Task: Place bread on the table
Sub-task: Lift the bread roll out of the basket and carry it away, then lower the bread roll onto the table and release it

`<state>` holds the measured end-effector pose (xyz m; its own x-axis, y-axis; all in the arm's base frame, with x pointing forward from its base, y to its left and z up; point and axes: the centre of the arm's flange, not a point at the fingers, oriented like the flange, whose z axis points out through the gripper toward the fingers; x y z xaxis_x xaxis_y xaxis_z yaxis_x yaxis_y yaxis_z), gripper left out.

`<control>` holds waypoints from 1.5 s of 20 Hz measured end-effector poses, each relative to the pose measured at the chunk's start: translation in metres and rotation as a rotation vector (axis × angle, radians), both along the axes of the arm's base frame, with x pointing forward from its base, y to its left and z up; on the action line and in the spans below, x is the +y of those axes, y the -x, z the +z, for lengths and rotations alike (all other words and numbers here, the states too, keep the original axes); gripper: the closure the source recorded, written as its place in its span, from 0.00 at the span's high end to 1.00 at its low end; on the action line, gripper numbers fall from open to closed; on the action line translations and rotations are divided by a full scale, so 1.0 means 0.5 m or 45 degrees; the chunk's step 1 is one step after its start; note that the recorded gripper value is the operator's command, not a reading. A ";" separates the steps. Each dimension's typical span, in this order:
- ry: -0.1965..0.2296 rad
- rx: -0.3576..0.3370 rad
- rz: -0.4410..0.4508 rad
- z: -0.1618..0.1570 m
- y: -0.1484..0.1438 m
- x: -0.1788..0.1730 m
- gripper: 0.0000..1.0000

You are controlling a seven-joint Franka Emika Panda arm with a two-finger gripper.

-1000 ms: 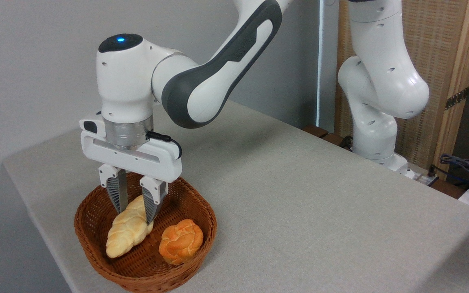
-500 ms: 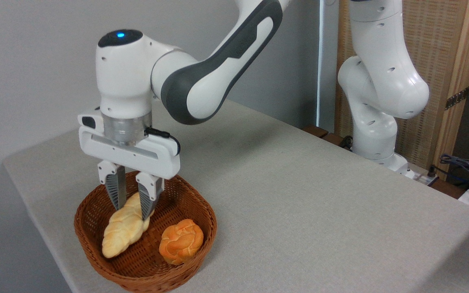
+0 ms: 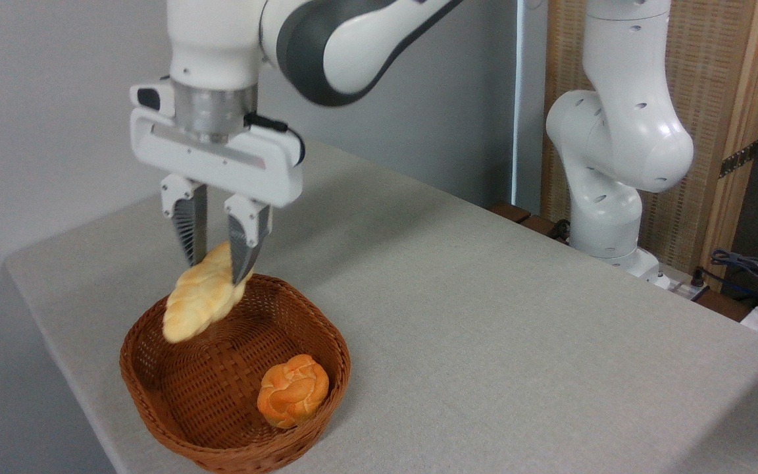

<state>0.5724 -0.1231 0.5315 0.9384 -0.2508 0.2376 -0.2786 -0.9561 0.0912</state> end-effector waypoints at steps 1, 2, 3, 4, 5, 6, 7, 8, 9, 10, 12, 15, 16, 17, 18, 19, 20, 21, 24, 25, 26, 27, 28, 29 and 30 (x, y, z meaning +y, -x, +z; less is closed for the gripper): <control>-0.005 0.030 -0.017 0.012 0.015 0.001 0.60; -0.011 0.058 -0.041 0.024 0.032 -0.001 0.60; -0.017 0.083 -0.067 0.033 0.049 -0.007 0.61; -0.022 0.105 -0.093 0.040 0.067 -0.016 0.61; -0.030 0.131 -0.127 0.045 0.086 -0.028 0.61; -0.043 0.163 -0.176 0.045 0.106 -0.043 0.61; -0.056 0.197 -0.226 0.041 0.126 -0.058 0.61; -0.070 0.232 -0.276 0.034 0.145 -0.072 0.61; -0.086 0.272 -0.331 0.022 0.165 -0.086 0.68; -0.099 0.306 -0.378 0.010 0.183 -0.099 0.71; -0.121 0.353 -0.436 -0.015 0.210 -0.123 0.96; -0.144 0.393 -0.490 -0.048 0.235 -0.154 1.00; -0.149 0.404 -0.502 -0.056 0.241 -0.162 1.00; -0.153 0.414 -0.510 -0.064 0.243 -0.168 1.00; -0.156 0.422 -0.518 -0.072 0.243 -0.172 1.00; -0.157 0.432 -0.528 -0.080 0.241 -0.174 1.00; -0.158 0.442 -0.538 -0.090 0.239 -0.176 1.00; -0.158 0.453 -0.544 -0.098 0.236 -0.177 1.00; -0.174 0.480 -0.557 -0.122 0.231 -0.180 1.00; -0.183 0.488 -0.566 -0.129 0.231 -0.186 1.00; -0.189 0.493 -0.575 -0.135 0.232 -0.192 1.00; -0.192 0.497 -0.582 -0.139 0.233 -0.197 1.00; -0.193 0.496 -0.584 -0.139 0.233 -0.199 1.00; -0.191 0.485 -0.582 -0.133 0.229 -0.199 1.00; -0.187 0.467 -0.576 -0.121 0.222 -0.196 1.00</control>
